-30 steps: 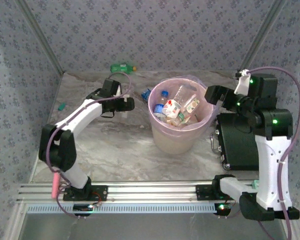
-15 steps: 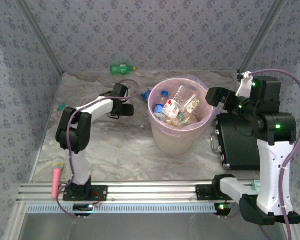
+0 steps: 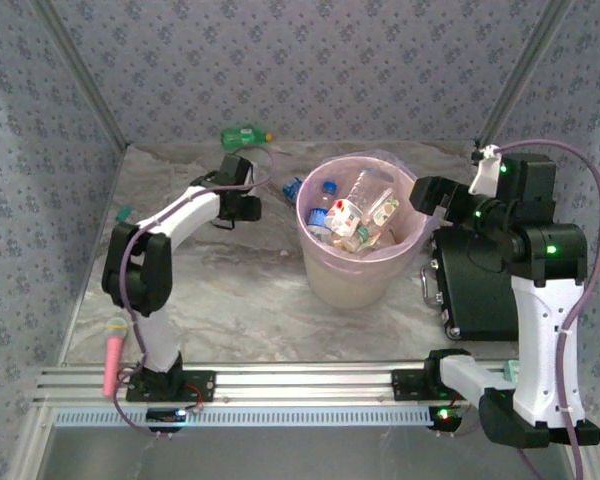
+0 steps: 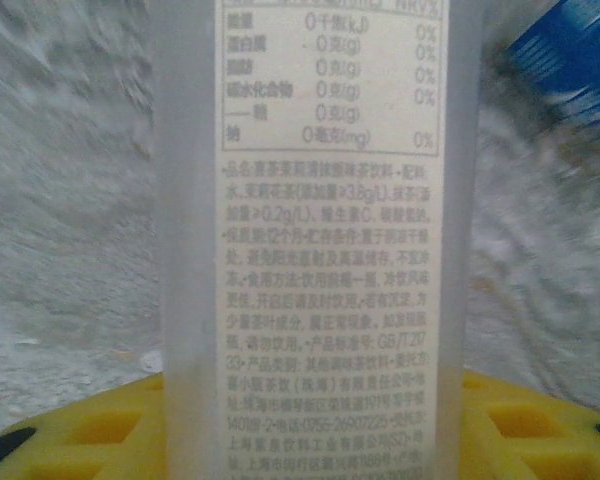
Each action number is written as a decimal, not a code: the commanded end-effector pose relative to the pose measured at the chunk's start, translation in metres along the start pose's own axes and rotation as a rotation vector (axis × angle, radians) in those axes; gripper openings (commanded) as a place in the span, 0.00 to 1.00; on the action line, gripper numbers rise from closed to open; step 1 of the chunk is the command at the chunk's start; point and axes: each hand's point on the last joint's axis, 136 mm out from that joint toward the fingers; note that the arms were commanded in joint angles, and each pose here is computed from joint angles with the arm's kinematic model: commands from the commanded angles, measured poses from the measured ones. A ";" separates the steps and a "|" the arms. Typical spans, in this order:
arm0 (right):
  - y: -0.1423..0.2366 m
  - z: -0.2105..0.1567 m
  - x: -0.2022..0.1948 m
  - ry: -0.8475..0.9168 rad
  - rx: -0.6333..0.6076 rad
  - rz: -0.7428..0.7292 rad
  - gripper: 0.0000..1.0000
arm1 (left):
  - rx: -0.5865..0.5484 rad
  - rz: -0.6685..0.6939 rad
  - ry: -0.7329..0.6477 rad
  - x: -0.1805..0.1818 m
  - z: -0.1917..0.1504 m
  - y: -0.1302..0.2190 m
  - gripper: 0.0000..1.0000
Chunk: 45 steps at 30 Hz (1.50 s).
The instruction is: Put the plastic bottles in the bin
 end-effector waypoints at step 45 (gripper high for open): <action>-0.080 -0.023 -0.047 -0.065 0.156 -0.125 0.30 | -0.225 -0.445 -0.303 -0.198 0.001 0.259 0.65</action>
Point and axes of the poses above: each hand's point on the last joint's axis, 136 mm out from that joint toward the fingers, its own y axis back along the fingers, its own x axis along the line the jaws close on, z = x × y, and after that the axes turned 7 degrees about -y, right-handed
